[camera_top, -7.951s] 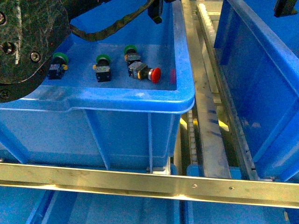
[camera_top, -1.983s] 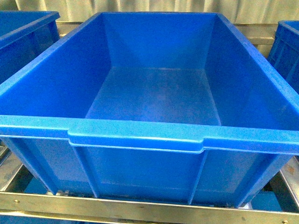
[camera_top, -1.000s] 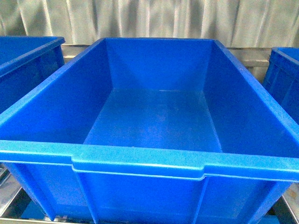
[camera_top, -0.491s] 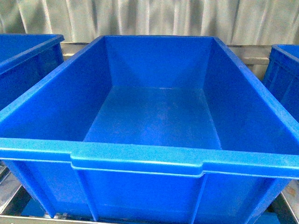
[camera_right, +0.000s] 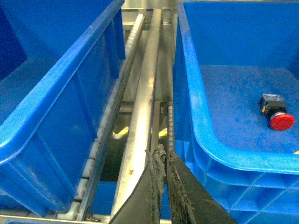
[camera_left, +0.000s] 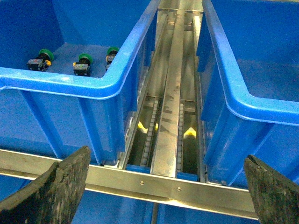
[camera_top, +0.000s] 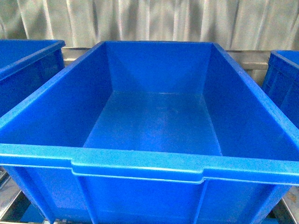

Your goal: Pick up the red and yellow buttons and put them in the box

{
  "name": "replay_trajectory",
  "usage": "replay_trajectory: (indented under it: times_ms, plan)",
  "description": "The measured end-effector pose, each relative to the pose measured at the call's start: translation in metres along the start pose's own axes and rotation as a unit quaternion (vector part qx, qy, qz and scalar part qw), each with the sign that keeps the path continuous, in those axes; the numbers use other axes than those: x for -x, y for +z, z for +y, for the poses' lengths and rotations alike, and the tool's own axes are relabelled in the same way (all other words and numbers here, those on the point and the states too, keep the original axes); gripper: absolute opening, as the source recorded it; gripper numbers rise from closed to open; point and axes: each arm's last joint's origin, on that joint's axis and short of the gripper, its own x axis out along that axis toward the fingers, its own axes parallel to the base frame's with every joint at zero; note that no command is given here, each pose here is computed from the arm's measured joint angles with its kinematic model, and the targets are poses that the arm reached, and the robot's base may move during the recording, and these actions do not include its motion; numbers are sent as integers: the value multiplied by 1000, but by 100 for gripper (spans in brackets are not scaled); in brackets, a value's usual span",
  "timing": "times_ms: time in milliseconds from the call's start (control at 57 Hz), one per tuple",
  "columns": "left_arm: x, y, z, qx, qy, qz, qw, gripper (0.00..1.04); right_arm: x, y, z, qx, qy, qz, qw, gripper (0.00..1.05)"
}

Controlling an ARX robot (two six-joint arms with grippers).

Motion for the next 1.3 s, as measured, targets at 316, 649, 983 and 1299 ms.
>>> replay_trajectory:
  times_ms: [316,649,983,1299]
  plan:
    - [0,0,0,0,0,0,1000,97,6,-4,0,0,0,-14,1000,4]
    - [0,0,0,0,0,0,1000,97,12,-5,0,0,0,-13,1000,4]
    - [0,0,0,0,0,0,1000,97,22,-7,0,0,0,-12,1000,4]
    - [0,0,0,0,0,0,1000,97,22,-7,0,1,0,-13,1000,58]
